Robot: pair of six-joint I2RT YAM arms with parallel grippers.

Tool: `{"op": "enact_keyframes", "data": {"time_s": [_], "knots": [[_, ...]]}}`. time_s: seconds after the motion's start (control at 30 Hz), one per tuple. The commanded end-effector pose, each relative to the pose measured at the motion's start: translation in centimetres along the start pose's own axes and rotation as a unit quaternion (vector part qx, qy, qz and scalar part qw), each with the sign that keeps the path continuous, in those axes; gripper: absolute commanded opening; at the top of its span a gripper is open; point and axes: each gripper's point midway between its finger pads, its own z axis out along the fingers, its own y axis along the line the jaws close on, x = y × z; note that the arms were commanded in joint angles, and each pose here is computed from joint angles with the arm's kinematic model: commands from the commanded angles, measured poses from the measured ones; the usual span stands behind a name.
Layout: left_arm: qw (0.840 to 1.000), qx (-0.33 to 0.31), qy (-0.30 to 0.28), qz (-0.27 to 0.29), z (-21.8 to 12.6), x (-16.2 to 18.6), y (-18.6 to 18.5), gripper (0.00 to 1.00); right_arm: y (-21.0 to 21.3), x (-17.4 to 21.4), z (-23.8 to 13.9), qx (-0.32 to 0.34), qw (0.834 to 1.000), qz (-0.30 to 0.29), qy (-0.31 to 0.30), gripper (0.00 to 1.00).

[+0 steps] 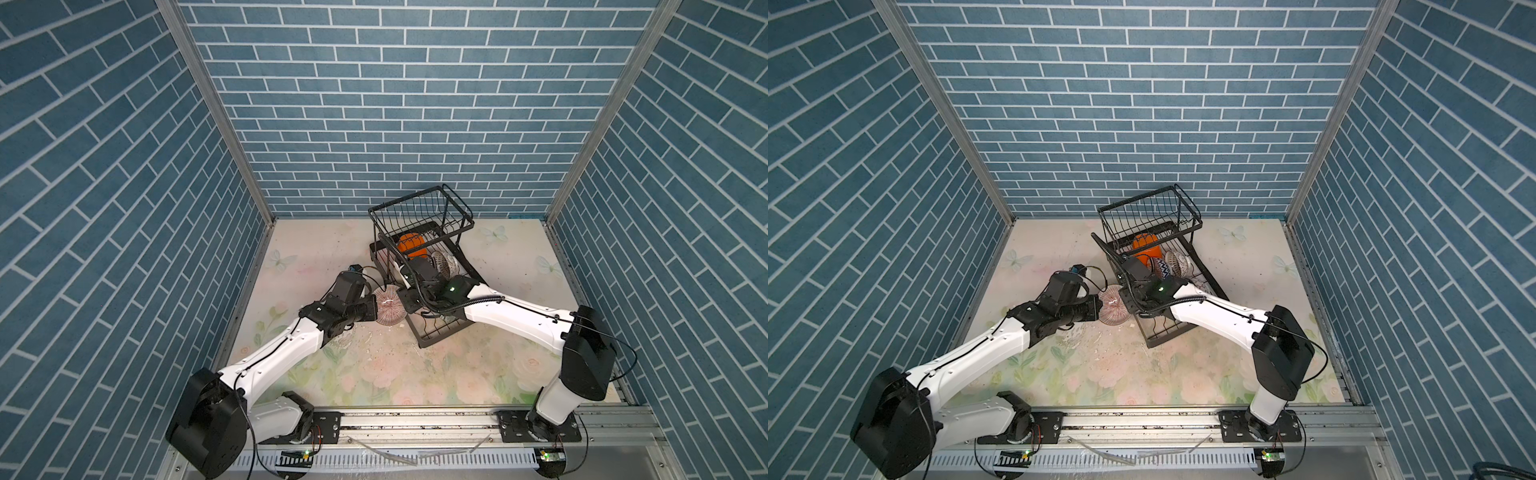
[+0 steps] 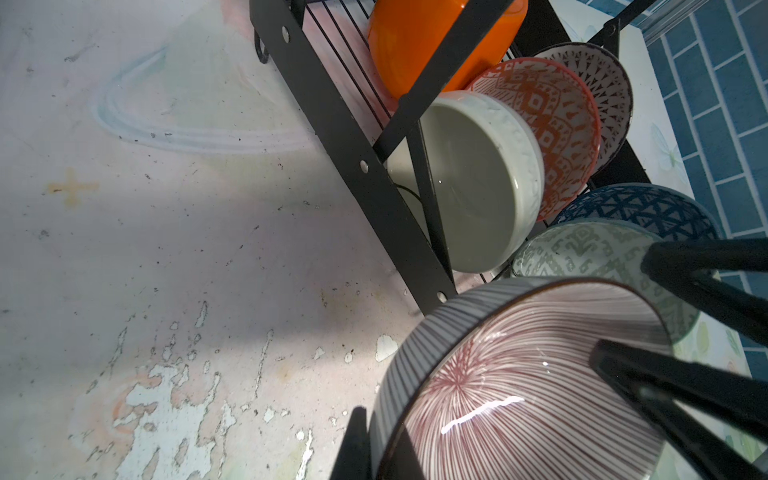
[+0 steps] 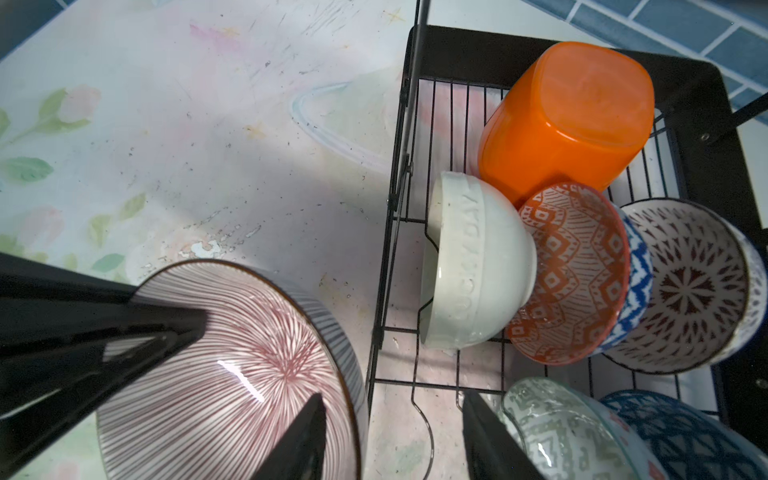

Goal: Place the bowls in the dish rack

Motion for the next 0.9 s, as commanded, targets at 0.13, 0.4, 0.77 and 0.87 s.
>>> {"op": "enact_keyframes", "data": {"time_s": [0.13, 0.4, 0.77, 0.87], "knots": [[0.999, 0.031, -0.037, -0.001, -0.62, -2.41, -1.98, 0.00, 0.27, -1.51, -0.14, 0.007, 1.000, 0.005, -0.010, 0.38], [0.999, 0.031, -0.038, -0.003, -0.61, -2.37, -1.93, 0.00, 0.46, -1.50, 0.16, 0.008, 1.000, 0.002, -0.005, 0.15], [0.999, 0.026, -0.039, -0.005, -0.61, -2.26, -1.69, 0.02, 0.56, -1.45, 0.33, 0.010, 1.000, 0.001, -0.001, 0.00], [0.999, 0.026, -0.038, -0.006, -0.60, -2.17, -1.62, 0.05, 0.50, -1.55, 0.24, 0.013, 1.000, 0.002, -0.002, 0.00]]}}
